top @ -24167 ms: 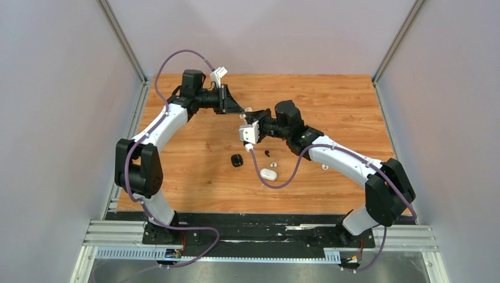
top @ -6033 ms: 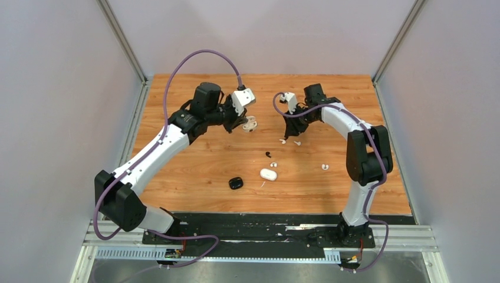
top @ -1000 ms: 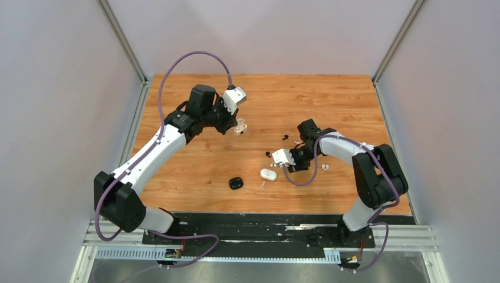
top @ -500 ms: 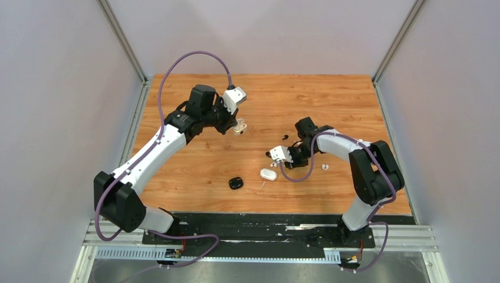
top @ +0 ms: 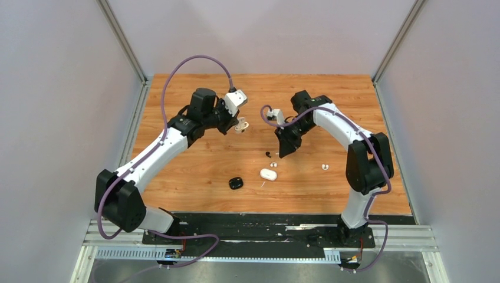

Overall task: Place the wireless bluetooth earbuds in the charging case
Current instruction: Pick up the earbud from the center of the board, then place the earbud in the charging case.

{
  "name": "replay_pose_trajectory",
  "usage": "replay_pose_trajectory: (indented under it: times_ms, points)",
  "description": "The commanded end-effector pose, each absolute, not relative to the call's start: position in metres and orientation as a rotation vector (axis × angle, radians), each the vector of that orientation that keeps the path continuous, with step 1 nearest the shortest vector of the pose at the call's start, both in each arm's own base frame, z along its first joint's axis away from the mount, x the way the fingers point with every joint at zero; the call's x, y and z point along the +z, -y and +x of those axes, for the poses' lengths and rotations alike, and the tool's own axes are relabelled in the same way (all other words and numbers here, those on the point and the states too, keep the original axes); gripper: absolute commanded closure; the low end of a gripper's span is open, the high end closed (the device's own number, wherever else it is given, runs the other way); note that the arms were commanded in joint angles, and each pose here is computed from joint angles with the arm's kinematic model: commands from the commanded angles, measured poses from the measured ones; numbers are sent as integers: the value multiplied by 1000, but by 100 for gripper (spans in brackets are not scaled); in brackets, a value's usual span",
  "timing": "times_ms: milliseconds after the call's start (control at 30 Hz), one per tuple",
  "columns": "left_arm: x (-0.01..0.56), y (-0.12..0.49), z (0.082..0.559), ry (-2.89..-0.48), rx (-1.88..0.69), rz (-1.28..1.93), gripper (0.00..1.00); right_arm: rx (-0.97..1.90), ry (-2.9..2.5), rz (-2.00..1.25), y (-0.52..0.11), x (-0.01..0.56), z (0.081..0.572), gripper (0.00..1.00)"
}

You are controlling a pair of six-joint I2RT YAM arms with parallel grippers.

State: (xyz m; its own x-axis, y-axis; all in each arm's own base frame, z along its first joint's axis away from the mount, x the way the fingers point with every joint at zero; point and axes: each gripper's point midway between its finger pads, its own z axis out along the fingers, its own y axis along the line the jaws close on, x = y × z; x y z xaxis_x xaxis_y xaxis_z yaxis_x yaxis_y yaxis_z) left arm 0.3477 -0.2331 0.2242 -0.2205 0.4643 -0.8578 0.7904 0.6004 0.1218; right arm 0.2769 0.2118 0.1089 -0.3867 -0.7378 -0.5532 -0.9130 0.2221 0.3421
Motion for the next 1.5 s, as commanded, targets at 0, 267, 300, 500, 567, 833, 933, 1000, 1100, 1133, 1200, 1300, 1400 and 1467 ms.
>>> replay_pose_trajectory:
  times_ms: [0, 267, 300, 500, 567, 833, 933, 1000, 1100, 1133, 1200, 1300, 1400, 1467]
  points:
    - [238, 241, 356, -1670, -401, 1078, 100, 1270, -2649, -1045, -222, 135, 257, 100]
    - [225, 277, 339, -1410, -459, 1331, 100, 1464, -2742, -786, -227, 164, 271, 100]
    - [222, 282, 338, -1389, -472, 1358, 100, 1470, -2764, -752, -228, 168, 271, 100]
    - [200, 310, 322, -1312, -549, 1466, 100, 1420, -2911, -546, -224, 176, 264, 100]
    - [194, 319, 319, -1286, -559, 1484, 100, 1392, -2953, -493, -222, 176, 260, 100]
    - [170, 345, 303, -1199, -581, 1566, 100, 1347, -3045, -274, -219, 186, 260, 100]
    - [166, 352, 299, -1191, -599, 1574, 100, 1289, -3060, -270, -217, 181, 262, 100]
    - [163, 356, 297, -1198, -615, 1580, 100, 1280, -3071, -266, -216, 177, 261, 100]
    - [165, 361, 294, -1196, -642, 1582, 100, 1242, -3089, -240, -215, 171, 264, 100]
    - [164, 362, 294, -1198, -647, 1584, 100, 1222, -3091, -239, -215, 169, 265, 100]
    - [164, 364, 292, -1196, -655, 1588, 100, 1180, -3093, -234, -213, 167, 269, 100]
    - [165, 366, 291, -1203, -664, 1591, 100, 1154, -3093, -223, -213, 166, 273, 100]
    - [161, 367, 292, -1246, -681, 1586, 100, 1125, -3101, -219, -215, 165, 272, 100]
    - [161, 370, 292, -1267, -689, 1578, 100, 1110, -3102, -222, -218, 166, 271, 100]
